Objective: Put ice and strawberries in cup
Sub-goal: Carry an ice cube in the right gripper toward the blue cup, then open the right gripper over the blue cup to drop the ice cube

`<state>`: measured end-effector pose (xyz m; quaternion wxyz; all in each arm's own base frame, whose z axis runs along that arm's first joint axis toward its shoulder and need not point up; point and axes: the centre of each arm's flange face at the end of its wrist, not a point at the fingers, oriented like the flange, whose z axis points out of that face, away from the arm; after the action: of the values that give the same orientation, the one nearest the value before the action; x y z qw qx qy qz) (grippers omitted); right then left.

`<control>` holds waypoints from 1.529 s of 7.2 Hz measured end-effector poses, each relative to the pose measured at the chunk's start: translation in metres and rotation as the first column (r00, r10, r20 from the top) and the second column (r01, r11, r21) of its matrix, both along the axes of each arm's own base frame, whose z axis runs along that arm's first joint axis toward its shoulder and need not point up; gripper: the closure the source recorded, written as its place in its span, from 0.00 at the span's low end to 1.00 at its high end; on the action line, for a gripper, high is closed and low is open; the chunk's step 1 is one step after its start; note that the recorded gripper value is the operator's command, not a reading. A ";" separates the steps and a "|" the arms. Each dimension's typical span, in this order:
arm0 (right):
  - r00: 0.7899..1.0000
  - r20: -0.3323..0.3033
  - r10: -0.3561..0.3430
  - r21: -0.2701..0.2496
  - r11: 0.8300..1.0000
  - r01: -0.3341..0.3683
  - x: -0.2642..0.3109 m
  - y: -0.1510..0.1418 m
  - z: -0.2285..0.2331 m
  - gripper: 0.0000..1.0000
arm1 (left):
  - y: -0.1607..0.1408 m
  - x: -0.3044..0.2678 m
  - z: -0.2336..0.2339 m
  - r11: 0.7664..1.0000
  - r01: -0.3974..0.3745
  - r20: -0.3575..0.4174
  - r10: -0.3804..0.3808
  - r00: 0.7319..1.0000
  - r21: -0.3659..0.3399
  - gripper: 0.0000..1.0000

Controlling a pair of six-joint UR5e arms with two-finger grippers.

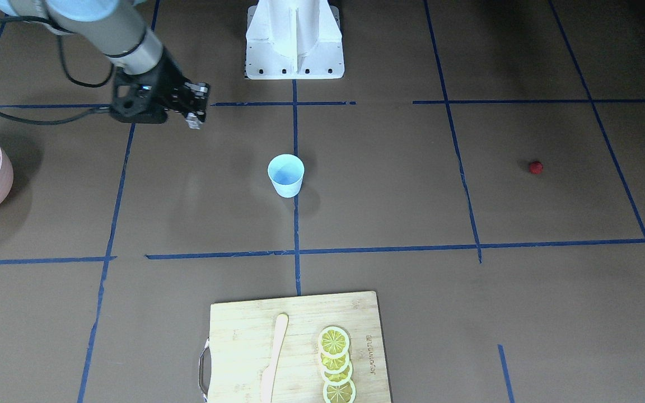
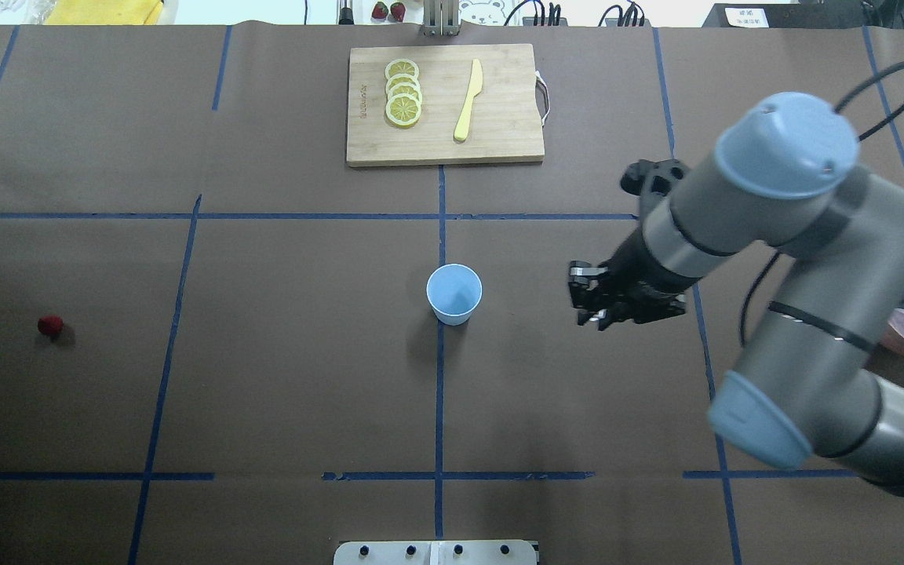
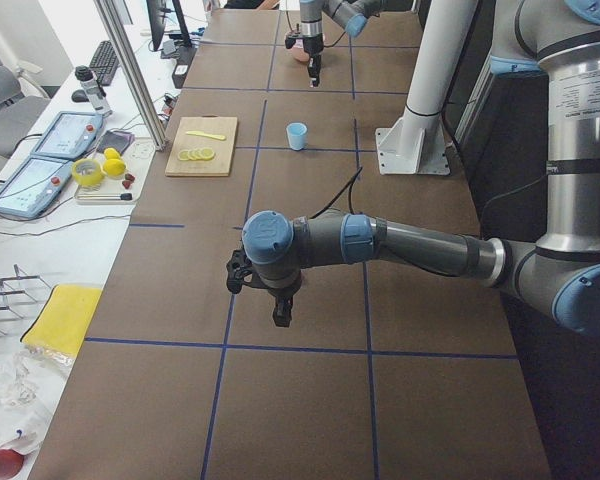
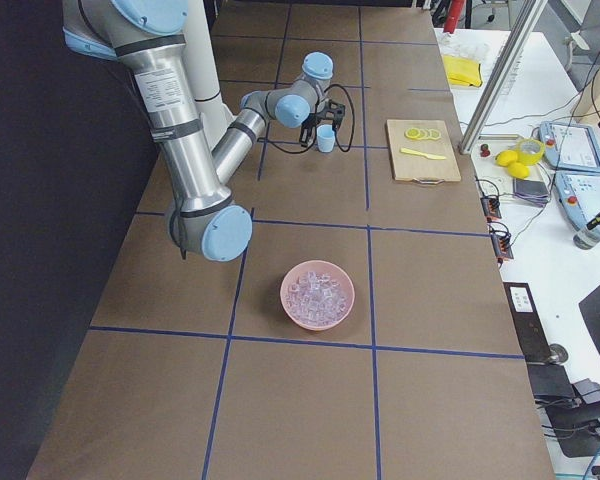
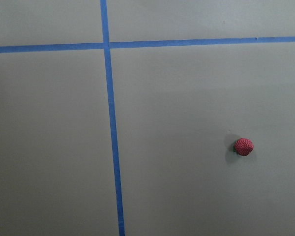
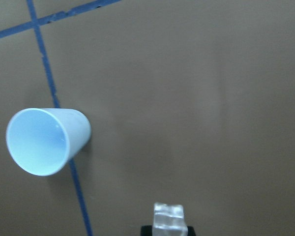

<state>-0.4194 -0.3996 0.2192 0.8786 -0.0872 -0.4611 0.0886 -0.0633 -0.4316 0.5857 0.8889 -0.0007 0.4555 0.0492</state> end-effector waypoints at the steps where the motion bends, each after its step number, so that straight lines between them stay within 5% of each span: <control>1: 0.999 0.005 0.048 -0.009 0.999 -0.048 -0.047 -0.005 -0.023 0.98 | 0.002 0.000 0.002 1.000 -0.001 0.000 0.001 1.000 0.016 0.00; 3: 0.991 0.064 0.116 -0.031 0.993 -0.114 -0.104 -0.016 -0.036 0.97 | 0.018 0.001 0.015 0.997 0.000 0.002 0.000 1.000 0.081 0.00; 4: 0.989 0.077 0.128 -0.042 0.991 -0.125 -0.115 -0.017 -0.036 0.83 | 0.024 0.002 0.020 0.993 0.003 0.003 -0.003 1.000 0.115 0.00; 5: 0.988 0.081 0.132 -0.045 0.991 -0.129 -0.119 -0.018 -0.035 0.45 | 0.027 0.002 0.022 0.991 0.008 0.002 -0.008 1.000 0.131 0.00; 11: 0.988 0.072 0.137 -0.049 0.990 -0.134 -0.121 -0.022 -0.030 0.45 | 0.029 0.003 0.024 0.990 0.008 0.001 -0.009 1.000 0.140 0.00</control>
<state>-0.5401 -0.4212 0.1889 0.8504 -0.0784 -0.4966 0.1550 -0.0608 -0.4025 0.6096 0.8872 0.0636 0.4503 0.0772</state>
